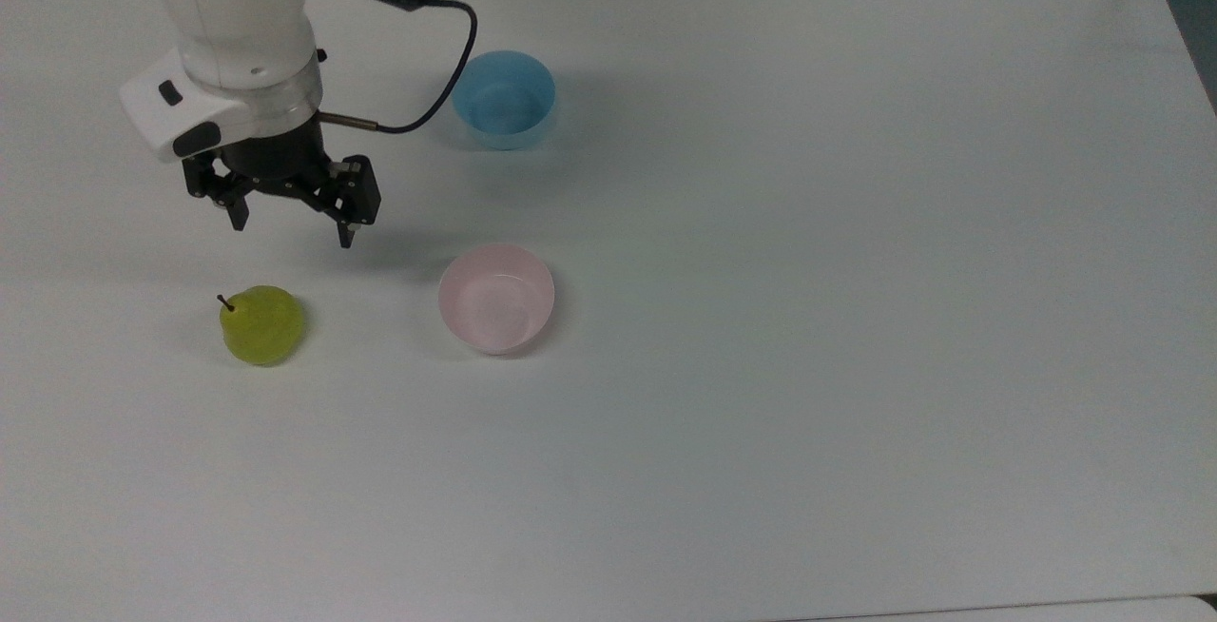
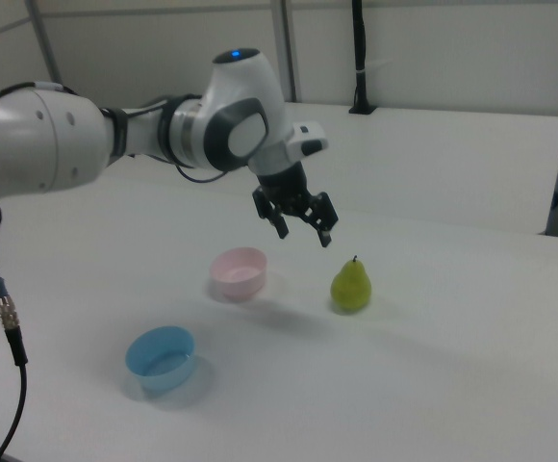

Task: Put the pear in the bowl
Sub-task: 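Move the open gripper over the green pear and lower it, then close the gripper on the green pear and lift it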

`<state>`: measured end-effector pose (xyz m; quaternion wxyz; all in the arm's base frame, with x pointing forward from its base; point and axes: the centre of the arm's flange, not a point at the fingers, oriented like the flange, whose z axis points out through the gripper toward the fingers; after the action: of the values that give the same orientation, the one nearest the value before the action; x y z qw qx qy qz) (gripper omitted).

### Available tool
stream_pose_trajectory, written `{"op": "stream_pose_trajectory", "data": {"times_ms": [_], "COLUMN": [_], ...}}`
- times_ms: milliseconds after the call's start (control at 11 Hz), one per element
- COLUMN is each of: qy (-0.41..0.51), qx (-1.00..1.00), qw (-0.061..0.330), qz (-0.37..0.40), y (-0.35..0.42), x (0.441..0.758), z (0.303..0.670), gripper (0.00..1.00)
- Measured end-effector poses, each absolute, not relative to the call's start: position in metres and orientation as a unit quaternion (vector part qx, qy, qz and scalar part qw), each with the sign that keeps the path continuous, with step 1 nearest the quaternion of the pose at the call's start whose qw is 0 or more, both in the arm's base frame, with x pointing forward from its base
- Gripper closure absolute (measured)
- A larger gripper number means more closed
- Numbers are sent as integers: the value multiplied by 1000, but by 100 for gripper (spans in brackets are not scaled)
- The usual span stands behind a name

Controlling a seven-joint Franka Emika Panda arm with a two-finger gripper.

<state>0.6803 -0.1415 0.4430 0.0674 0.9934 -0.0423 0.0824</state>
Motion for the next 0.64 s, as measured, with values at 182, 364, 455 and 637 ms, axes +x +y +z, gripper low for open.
{"op": "stream_pose_trajectory", "data": {"times_ms": [182, 364, 455, 637], "qy": [-48, -49, -49, -48], "qx": [991, 990, 989, 988], "qw": [71, 78, 79, 79], "qz": [101, 112, 118, 121], "y": [-158, -171, -174, -178], "x": [690, 698, 701, 705], "z": [414, 387, 374, 351], "gripper": [0, 0, 0, 0]}}
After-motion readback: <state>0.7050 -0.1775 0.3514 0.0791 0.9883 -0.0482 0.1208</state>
